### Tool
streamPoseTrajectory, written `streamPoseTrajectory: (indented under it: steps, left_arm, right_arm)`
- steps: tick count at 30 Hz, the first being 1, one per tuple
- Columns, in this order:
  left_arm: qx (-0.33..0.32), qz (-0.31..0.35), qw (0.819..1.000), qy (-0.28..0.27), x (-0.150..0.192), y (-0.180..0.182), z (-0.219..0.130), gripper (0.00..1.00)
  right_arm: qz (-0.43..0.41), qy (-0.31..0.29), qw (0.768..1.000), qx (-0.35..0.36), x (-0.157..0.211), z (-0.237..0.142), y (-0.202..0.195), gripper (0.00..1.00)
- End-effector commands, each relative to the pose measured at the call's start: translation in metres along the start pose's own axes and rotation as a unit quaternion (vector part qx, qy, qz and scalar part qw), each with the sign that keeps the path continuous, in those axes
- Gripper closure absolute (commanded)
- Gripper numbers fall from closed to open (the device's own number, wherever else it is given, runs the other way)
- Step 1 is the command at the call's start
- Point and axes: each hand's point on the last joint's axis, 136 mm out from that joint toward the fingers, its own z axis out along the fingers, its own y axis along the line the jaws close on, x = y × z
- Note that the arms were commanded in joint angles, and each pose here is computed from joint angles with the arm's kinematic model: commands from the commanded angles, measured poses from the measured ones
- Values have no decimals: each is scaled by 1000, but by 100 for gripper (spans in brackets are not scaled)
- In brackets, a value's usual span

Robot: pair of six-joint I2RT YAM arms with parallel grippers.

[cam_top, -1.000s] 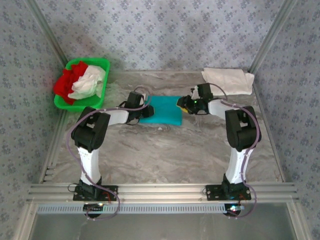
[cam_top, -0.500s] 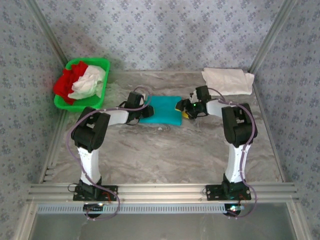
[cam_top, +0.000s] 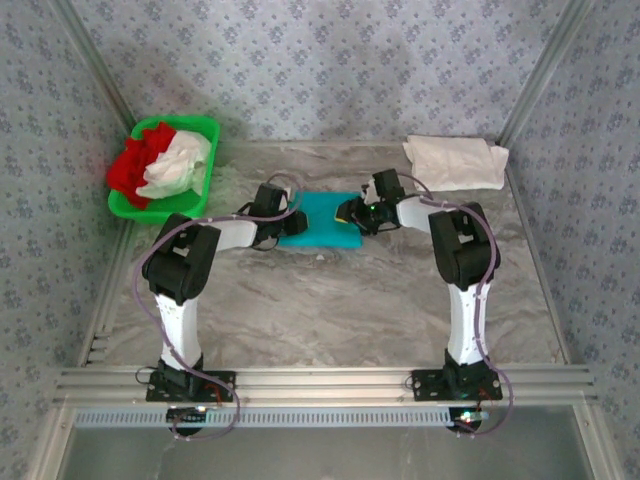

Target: Fold and stack the t-shirts

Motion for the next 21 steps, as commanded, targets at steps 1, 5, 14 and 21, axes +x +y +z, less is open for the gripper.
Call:
streamPoseTrajectory:
  steps: [1, 5, 14, 21]
  left_arm:
    - [3, -5, 1000, 6, 6, -2, 2, 72]
    - [5, -6, 1000, 2, 4, -4, -2, 71]
    - [4, 13, 998, -67, -30, -24, -60, 39]
    - [-49, 45, 983, -170, -62, -20, -149, 34]
  right_arm:
    - [3, 3, 1000, -14, -4, 6, 12, 65]
    - [2, -12, 1000, -5, -14, 2, 13, 95]
    - [-18, -27, 997, 69, -42, -20, -11, 100]
    - [-70, -21, 987, 143, -67, -51, -25, 100]
